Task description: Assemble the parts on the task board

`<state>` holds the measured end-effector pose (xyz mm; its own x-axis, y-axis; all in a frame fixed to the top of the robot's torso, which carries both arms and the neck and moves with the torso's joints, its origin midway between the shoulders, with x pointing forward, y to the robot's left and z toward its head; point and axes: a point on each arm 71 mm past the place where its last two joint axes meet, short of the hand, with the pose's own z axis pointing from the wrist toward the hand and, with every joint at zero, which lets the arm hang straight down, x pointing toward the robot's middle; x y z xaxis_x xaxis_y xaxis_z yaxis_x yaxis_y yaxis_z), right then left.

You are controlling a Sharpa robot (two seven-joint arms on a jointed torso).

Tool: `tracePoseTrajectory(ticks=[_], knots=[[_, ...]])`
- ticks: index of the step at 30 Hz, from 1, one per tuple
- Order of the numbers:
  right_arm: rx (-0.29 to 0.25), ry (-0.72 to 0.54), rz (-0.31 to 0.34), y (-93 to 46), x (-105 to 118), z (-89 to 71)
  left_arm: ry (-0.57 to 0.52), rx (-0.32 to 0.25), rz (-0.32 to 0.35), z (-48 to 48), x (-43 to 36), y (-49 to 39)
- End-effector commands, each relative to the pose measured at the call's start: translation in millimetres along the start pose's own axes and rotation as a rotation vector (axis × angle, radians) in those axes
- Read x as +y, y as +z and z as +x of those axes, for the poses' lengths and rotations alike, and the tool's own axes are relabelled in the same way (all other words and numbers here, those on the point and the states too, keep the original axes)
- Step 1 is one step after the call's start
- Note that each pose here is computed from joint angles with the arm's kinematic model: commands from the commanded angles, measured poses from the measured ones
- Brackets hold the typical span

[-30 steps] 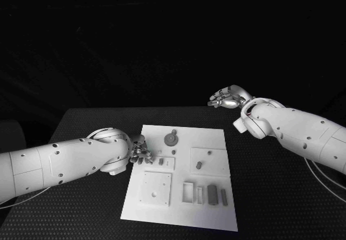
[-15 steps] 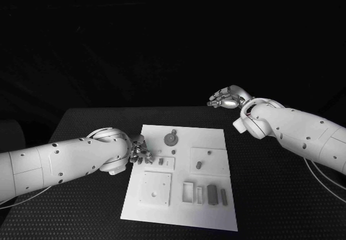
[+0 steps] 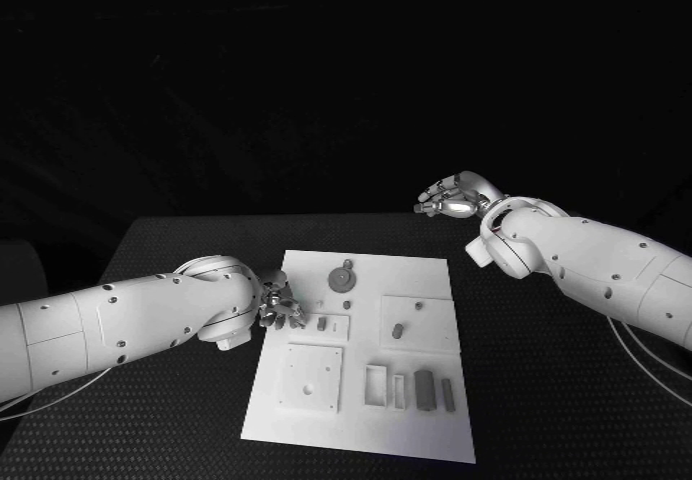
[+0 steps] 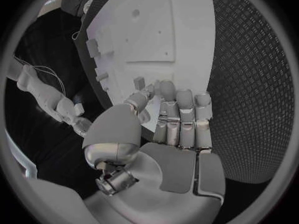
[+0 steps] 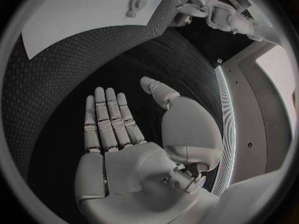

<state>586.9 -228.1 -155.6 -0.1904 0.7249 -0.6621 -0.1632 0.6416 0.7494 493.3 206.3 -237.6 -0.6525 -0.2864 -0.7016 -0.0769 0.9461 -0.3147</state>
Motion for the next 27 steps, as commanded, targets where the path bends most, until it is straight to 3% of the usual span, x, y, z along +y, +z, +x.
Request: tracePoseTrajectory(ticks=[1,27], knots=[[0.013,0.003,-0.007,0.1,0.7,1.5,0.003,0.03,-0.013,4.3,2.7,1.3],[0.015,0.003,-0.003,-0.3,-1.1,2.6,0.066,0.038,-0.019,4.6,-1.0,3.0]])
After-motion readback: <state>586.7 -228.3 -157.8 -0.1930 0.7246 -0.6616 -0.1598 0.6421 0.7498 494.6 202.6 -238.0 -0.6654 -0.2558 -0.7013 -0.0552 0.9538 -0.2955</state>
